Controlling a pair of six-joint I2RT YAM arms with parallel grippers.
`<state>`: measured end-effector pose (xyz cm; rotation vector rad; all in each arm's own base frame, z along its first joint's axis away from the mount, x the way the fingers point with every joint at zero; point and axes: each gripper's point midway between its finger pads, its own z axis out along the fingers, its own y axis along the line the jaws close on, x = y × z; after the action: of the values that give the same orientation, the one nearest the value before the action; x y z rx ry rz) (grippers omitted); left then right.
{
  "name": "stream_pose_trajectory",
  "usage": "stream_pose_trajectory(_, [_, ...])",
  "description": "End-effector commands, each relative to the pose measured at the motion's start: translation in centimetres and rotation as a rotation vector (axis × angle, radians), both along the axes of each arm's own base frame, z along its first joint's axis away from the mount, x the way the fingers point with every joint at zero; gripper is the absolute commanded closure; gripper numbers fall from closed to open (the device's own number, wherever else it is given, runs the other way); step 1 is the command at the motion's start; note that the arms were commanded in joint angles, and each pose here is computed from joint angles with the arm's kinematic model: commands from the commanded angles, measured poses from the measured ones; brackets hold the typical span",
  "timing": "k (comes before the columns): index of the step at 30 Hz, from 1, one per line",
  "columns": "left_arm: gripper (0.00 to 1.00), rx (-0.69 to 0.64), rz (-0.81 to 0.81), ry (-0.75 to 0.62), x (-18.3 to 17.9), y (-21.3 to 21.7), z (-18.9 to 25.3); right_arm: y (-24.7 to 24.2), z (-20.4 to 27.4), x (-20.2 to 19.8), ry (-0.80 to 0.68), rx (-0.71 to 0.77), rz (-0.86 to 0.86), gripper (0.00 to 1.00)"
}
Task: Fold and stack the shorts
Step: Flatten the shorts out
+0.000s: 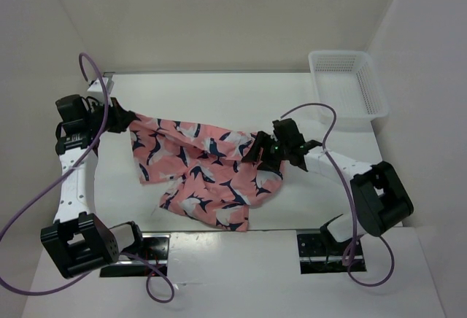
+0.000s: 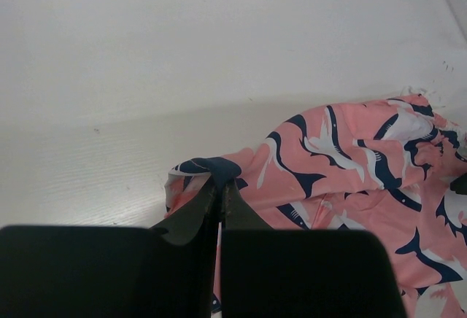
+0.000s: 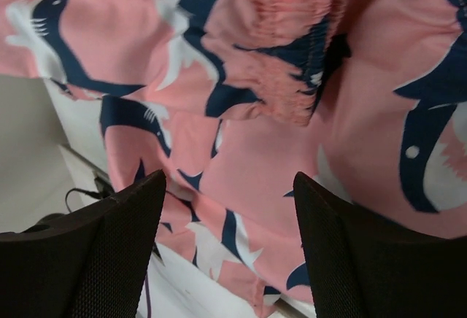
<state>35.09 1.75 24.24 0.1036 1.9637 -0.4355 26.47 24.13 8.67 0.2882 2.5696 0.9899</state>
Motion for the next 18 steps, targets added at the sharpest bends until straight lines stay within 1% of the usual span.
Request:
stream_pose_trajectory(1, [1.00,0.040,-0.032,-0.085,0.1,-0.2,2.7,0.6,0.3,2.0,-0.060,0.015,-0.027,0.24])
stream_pose_trajectory(7, [1.00,0.040,-0.032,-0.085,0.1,-0.3,3.0,0.9,-0.4,3.9,-0.082,-0.003,-0.055,0.24])
stream_pose_trajectory(8, [1.00,0.040,-0.032,-0.085,0.1,-0.3,3.0,1.1,-0.5,4.0,-0.076,0.000,-0.048,0.26])
stream_pose_trajectory(13, [1.00,0.037,-0.032,-0.076,-0.1,-0.3,3.0,1.7,-2.1,5.2,-0.057,-0.010,-0.048,0.26])
stream_pose_trajectory(18, [1.00,0.040,-0.032,-0.085,0.0,-0.3,3.4,0.7,-2.4,6.2,-0.069,0.008,-0.077,0.26])
